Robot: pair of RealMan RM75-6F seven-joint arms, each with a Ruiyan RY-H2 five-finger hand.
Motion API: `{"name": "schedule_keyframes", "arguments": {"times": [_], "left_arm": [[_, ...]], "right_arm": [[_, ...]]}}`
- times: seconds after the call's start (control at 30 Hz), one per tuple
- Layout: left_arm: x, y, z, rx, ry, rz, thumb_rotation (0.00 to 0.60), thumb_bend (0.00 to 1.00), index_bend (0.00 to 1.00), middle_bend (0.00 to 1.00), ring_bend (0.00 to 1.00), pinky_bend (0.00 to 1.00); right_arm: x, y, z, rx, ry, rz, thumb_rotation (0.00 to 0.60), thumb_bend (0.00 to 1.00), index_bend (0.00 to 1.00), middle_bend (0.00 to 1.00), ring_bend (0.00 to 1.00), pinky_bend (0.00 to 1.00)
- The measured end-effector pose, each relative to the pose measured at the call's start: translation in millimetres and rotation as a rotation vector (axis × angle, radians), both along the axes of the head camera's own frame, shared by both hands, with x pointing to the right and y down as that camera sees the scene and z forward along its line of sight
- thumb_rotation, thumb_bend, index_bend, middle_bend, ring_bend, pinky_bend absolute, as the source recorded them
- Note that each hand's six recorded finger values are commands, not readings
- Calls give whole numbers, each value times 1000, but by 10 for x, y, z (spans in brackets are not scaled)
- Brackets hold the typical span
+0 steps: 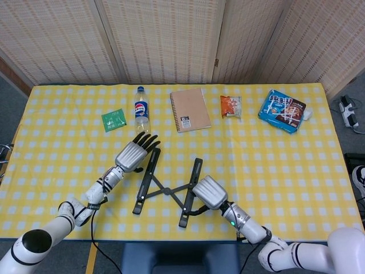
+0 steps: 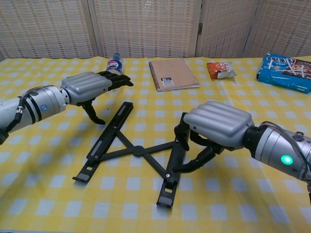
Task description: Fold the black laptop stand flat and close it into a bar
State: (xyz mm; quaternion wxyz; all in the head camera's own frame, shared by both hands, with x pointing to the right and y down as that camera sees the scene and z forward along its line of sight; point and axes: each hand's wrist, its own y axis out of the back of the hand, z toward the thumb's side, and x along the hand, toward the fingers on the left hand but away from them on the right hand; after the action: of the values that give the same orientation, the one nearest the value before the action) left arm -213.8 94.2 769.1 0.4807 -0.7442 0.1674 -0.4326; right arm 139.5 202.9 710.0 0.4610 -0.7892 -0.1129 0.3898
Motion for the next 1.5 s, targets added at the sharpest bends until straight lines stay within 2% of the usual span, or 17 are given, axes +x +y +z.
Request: {"name": "schedule_keyframes", "arguments": {"times": [0.1, 0.23, 0.27, 0.33, 0.5, 0.6, 0.67, 1.5], "left_arm": [[-14, -1, -4, 1, 2, -6, 600, 134, 6, 26, 0, 0], [-27, -4, -1, 3, -6, -6, 600, 133, 4, 26, 0, 0], [-25, -3, -1, 2, -5, -8, 600, 133, 3, 26, 0, 0], [-13, 2, 0, -1, 0, -11, 600, 134, 1, 26, 0, 0], [32, 17, -2, -2, 6, -5, 600, 134, 0, 26, 0, 0], [47, 18, -6, -3, 9, -5, 600, 134, 0, 26, 0, 0], [50, 17, -6, -3, 9, -6, 600, 133, 0, 25, 0, 0], [106, 54, 2, -26, 34, -14, 600, 134, 0, 26, 0, 0]], "right_arm": [[30, -14, 30, 12, 26, -5, 150, 81, 650, 947, 1000, 971], [51, -45, 30, 60, 54, -40, 173, 82, 642, 948, 1000, 971], [60, -62, 26, 76, 59, -50, 203, 82, 639, 948, 1000, 971], [77, -90, 24, 96, 67, -66, 299, 81, 628, 948, 1000, 971], [56, -87, 15, 126, 65, -113, 475, 82, 610, 954, 1000, 975], [39, -70, 14, 137, 56, -132, 557, 81, 604, 957, 1000, 983], [35, -60, 24, 142, 52, -142, 588, 81, 604, 957, 1000, 983], [-279, -70, 159, 184, 6, -173, 600, 80, 605, 961, 1000, 985]]}}
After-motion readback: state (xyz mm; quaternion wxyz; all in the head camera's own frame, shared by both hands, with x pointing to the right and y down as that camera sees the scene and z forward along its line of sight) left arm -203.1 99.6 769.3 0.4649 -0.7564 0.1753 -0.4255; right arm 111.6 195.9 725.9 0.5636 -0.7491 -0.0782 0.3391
